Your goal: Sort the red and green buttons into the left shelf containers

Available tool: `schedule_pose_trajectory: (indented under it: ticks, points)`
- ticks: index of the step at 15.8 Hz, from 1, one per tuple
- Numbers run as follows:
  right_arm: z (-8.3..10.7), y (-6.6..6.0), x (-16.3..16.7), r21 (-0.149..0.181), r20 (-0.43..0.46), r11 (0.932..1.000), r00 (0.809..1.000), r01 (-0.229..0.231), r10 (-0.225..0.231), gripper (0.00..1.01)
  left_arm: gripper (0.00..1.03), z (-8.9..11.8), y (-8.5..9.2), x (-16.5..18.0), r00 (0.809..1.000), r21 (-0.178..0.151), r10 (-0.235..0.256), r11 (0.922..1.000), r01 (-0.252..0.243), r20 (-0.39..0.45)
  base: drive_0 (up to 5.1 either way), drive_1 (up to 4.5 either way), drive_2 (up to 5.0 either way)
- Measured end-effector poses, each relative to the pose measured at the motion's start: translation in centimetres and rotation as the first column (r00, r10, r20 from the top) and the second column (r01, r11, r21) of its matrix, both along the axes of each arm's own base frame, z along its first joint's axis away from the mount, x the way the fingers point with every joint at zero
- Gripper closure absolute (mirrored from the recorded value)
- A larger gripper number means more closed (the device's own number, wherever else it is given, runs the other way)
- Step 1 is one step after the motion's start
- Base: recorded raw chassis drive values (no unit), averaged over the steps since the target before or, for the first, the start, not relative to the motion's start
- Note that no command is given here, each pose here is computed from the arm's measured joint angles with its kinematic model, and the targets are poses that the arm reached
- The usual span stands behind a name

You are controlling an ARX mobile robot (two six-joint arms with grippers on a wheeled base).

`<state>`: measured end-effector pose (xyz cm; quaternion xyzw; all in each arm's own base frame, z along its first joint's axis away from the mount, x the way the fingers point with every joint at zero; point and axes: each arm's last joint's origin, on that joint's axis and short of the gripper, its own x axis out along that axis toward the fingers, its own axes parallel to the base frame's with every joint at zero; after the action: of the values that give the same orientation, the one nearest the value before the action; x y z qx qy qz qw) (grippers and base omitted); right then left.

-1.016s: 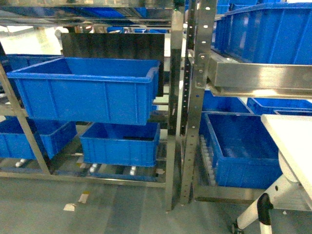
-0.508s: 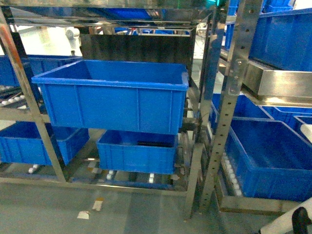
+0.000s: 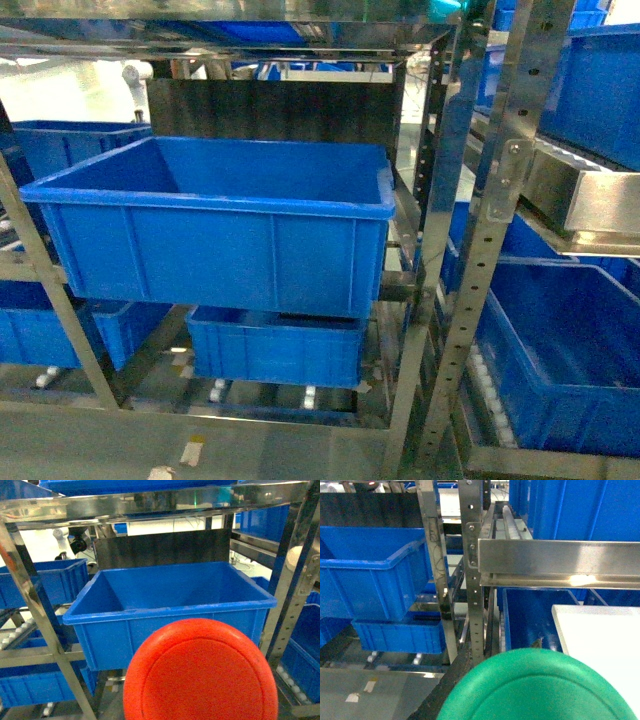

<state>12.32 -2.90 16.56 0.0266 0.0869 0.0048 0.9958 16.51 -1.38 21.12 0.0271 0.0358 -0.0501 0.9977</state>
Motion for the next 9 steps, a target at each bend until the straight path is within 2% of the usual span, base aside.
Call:
schedule_pose_trajectory:
  ticks: [3,9]
  points:
    - [0.04,-0.01,-0.01,-0.001,0.003,1.0000,1.000,0.004,-0.004,0.73,0.79,0.14,-0.03,-0.08,1.000,-0.001,-0.007,1.0000,0.007,0.011,-4.5,4.06,0.6]
    - [0.09,0.01,-0.03,-0.003,0.009,1.0000,1.000,0.001,-0.001,0.74,0.79,0.10,0.03,-0.07,1.000,-0.001,0.002,1.0000,-0.002,0.006,-3.3,4.90,-1.5]
